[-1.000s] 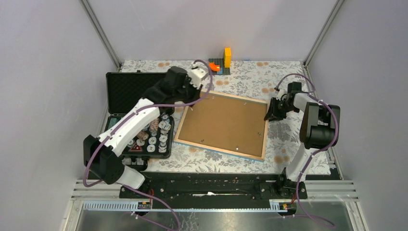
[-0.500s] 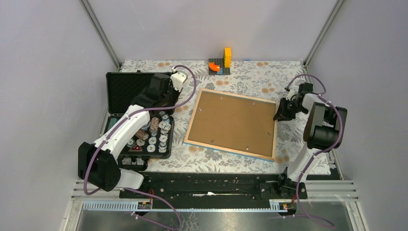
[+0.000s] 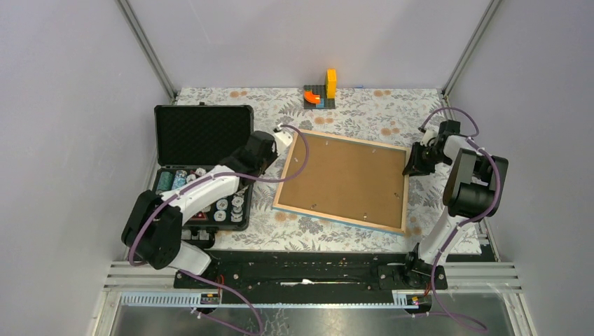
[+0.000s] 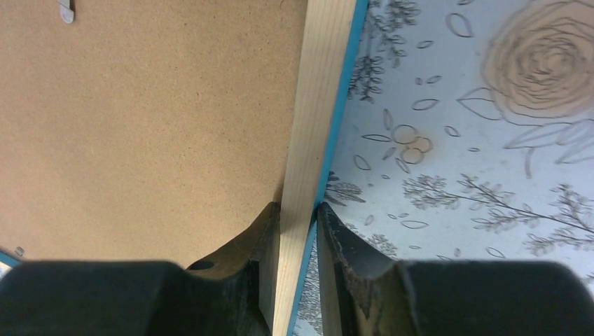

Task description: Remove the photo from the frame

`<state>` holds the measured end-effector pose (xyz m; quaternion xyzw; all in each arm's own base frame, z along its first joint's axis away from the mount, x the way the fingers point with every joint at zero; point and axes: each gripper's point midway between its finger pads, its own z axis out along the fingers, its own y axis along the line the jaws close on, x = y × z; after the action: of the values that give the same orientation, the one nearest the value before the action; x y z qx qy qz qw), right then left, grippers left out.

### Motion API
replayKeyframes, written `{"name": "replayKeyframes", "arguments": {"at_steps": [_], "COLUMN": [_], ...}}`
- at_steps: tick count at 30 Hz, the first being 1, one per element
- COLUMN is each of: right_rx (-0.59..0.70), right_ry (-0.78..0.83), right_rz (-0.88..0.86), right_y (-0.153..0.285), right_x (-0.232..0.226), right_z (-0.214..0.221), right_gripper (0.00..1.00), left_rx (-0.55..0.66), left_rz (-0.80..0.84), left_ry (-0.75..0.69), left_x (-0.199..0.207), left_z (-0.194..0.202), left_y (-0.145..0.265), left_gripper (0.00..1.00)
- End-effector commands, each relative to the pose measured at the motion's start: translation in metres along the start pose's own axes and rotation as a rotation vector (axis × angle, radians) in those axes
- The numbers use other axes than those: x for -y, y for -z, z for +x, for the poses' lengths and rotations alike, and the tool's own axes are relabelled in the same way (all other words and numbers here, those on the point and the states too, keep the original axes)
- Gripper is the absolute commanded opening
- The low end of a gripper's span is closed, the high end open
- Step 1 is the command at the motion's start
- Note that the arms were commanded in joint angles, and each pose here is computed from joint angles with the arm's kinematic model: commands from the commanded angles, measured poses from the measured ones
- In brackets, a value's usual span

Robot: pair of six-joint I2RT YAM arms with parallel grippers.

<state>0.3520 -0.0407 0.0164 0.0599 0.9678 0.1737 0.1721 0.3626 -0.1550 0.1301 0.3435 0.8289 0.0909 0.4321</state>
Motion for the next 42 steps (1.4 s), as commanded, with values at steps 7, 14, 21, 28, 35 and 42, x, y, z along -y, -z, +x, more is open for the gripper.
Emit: {"name": "replayKeyframes", "arguments": {"at_steps": [7, 14, 21, 28, 35, 42], "right_rx": [0.052, 0.056, 0.059, 0.054, 0.052, 0.057], "right_ry": [0.033, 0.033, 0.035, 0.04, 0.048, 0.025], "right_rz": [0.052, 0.052, 0.049, 0.042, 0.001, -0.059], "right_y": [0.019, 0.021, 0.024, 0.025, 0.028, 0.045], "right_x": [0.016, 0.018, 0.018, 0.016, 0.008, -0.009], "right_z": [-0.024, -0.025, -0.029, -0.026, -0.028, -0.031], "right_gripper": [0.17, 0.17, 0.17, 0.18, 0.18, 0.15], "left_rx": [-0.032, -0.157, -0.248, -0.279, -0.175, 0.094], "left_rz": [0.0, 0.134, 0.254, 0.317, 0.53, 0.668], "left_ry": [-0.11, -0.124, -0.116, -0.106, 0.025, -0.043], "left_x": [0.036, 0.064, 0.086, 0.092, 0.102, 0.117], "left_z": [0.024, 0.054, 0.08, 0.081, 0.024, -0.038], "left_y": [-0.005, -0.002, 0.009, 0.017, 0.04, 0.066], "left_gripper": [0.07, 0.27, 0.45, 0.52, 0.57, 0.68]}}
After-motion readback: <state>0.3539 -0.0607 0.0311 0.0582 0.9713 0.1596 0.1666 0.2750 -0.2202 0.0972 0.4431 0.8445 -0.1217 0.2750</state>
